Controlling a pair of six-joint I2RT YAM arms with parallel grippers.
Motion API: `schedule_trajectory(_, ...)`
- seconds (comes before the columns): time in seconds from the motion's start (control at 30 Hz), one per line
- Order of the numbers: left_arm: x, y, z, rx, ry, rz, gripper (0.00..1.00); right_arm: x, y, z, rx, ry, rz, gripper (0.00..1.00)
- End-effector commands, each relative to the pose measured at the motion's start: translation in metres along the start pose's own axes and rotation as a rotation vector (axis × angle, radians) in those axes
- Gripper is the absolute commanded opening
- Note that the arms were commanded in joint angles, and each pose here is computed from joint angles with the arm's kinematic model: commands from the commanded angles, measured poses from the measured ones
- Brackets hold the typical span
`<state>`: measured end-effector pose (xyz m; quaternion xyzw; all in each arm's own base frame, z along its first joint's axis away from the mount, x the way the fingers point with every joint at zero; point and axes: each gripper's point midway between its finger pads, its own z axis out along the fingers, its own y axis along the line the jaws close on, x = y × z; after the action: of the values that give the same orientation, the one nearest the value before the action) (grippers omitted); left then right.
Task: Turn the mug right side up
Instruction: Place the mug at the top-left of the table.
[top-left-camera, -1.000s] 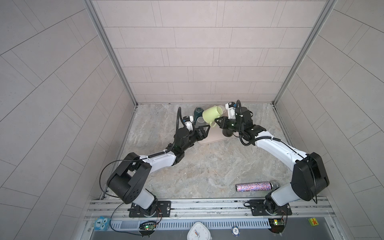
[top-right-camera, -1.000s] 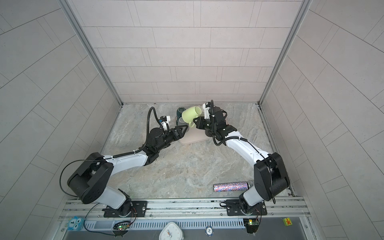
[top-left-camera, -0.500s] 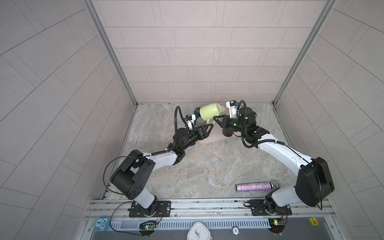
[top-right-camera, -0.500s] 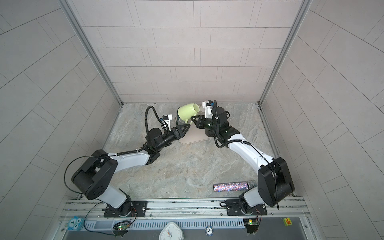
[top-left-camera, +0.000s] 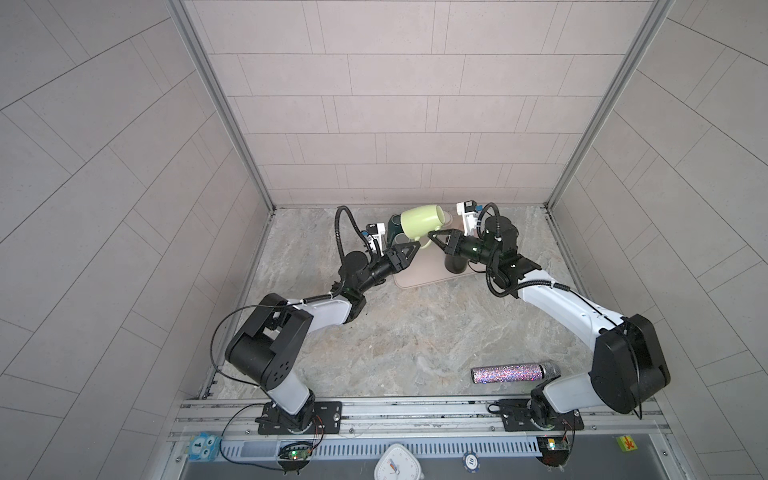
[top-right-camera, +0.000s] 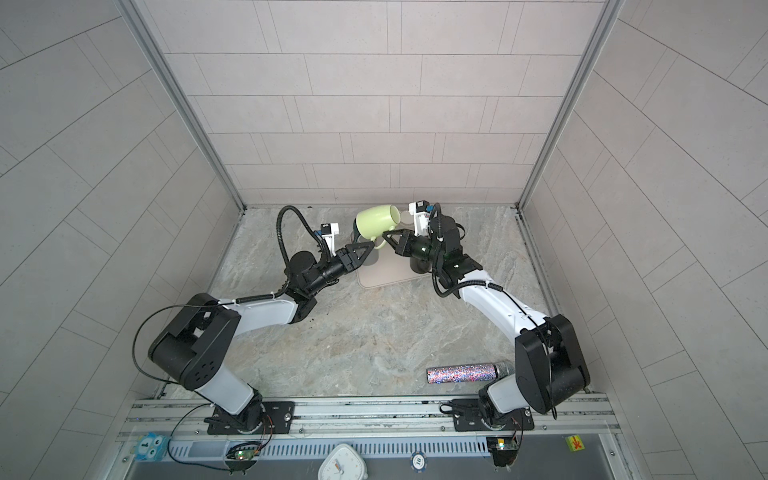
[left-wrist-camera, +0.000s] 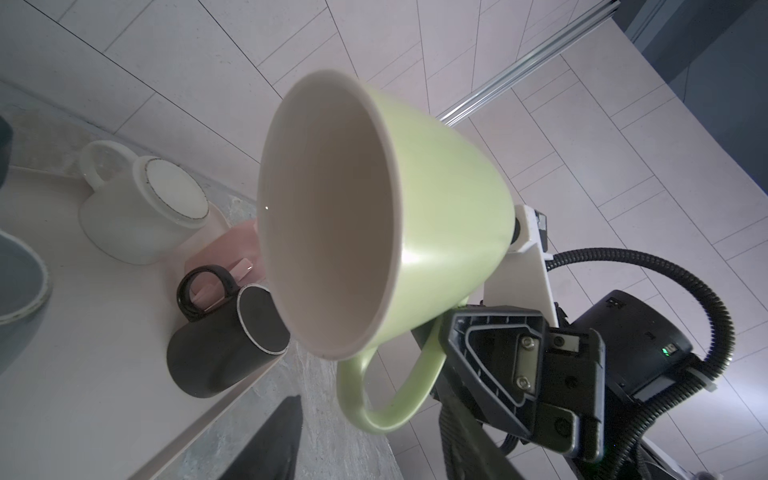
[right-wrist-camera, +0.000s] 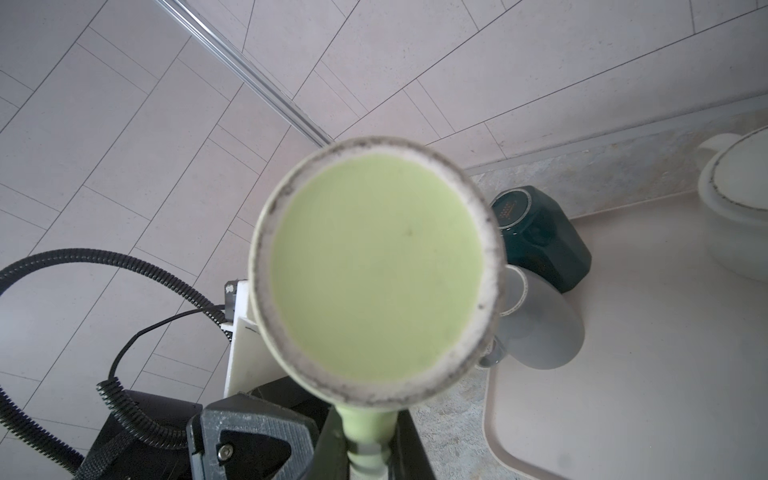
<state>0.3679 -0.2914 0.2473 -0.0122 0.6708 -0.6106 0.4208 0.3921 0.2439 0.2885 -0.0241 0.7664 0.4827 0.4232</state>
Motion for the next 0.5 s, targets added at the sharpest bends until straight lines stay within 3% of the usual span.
schedule_trajectory(0.0,-0.010,-0.023,0.006,0.098,-0.012,0.030,0.56,-0.033,0.052,-0.016,-0.163,-0.111,-0.080,0.00)
schedule_trajectory(0.2,-0.010,-0.025,0.009,0.115,0.003,0.026,0.50,-0.026,0.052,-0.015,-0.179,-0.090,-0.093,0.00)
schedule_trajectory(0.47,-0.015,-0.024,0.004,0.114,0.000,0.032,0.50,-0.020,0.055,-0.018,-0.186,-0.058,-0.140,0.00)
